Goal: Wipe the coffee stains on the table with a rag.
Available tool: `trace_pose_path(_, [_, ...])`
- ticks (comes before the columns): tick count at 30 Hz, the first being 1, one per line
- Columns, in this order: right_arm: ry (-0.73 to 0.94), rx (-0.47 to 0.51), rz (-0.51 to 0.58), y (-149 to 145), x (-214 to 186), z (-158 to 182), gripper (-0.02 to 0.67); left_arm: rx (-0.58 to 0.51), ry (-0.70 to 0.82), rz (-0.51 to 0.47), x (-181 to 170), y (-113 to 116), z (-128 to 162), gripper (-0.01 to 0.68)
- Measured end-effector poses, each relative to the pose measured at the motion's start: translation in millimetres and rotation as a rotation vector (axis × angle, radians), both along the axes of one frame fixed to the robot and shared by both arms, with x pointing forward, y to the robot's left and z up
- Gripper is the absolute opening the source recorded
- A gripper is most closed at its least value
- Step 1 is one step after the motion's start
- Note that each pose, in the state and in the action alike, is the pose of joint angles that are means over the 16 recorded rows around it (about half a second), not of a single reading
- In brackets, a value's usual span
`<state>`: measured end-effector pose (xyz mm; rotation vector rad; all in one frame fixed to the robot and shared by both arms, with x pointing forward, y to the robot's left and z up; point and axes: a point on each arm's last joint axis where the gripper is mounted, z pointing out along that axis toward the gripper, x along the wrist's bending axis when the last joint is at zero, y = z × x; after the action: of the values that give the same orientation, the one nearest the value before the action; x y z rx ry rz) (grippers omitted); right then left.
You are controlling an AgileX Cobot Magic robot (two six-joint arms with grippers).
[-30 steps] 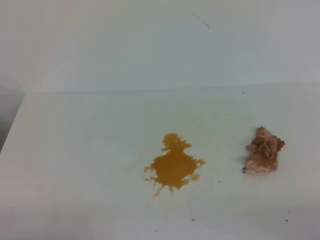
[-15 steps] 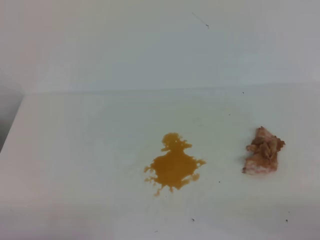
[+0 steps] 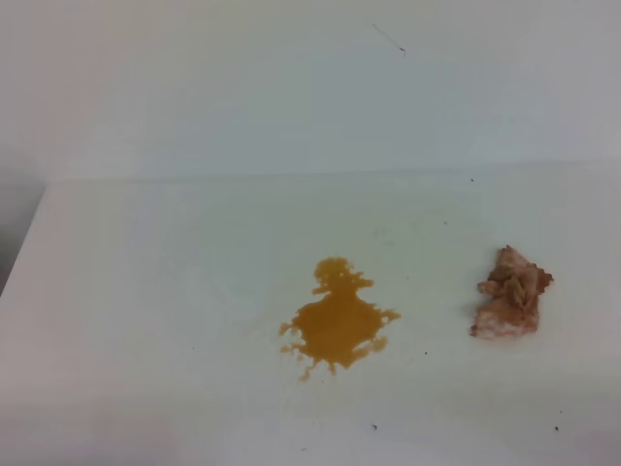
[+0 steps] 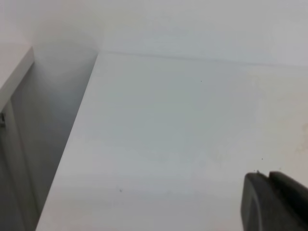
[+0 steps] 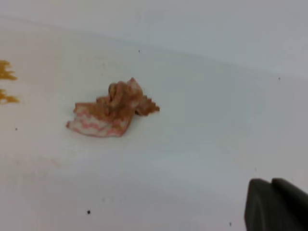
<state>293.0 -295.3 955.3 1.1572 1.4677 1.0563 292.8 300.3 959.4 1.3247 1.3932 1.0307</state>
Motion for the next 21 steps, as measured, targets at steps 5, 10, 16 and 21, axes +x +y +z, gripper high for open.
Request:
trace_pose_path(5, [-0.051,0.017,0.002,0.4,0.7,4.7,-0.003,0.000,-0.002,0.000,0.0,0.0,0.2,-0.003])
trace_pose_path(10, [-0.082,0.031,0.003,0.6,0.9,7.6,-0.003,0.000,0.000,0.000,0.1,0.0,0.1,-0.003])
trace_pose_path(16, [-0.051,0.030,0.002,0.5,0.7,4.8,-0.003,0.000,-0.001,0.000,0.2,0.0,0.9,-0.003])
trace_pose_path(21, [-0.034,0.042,0.001,0.7,0.5,3.9,-0.003,0.000,-0.001,0.000,0.2,0.0,0.9,-0.003])
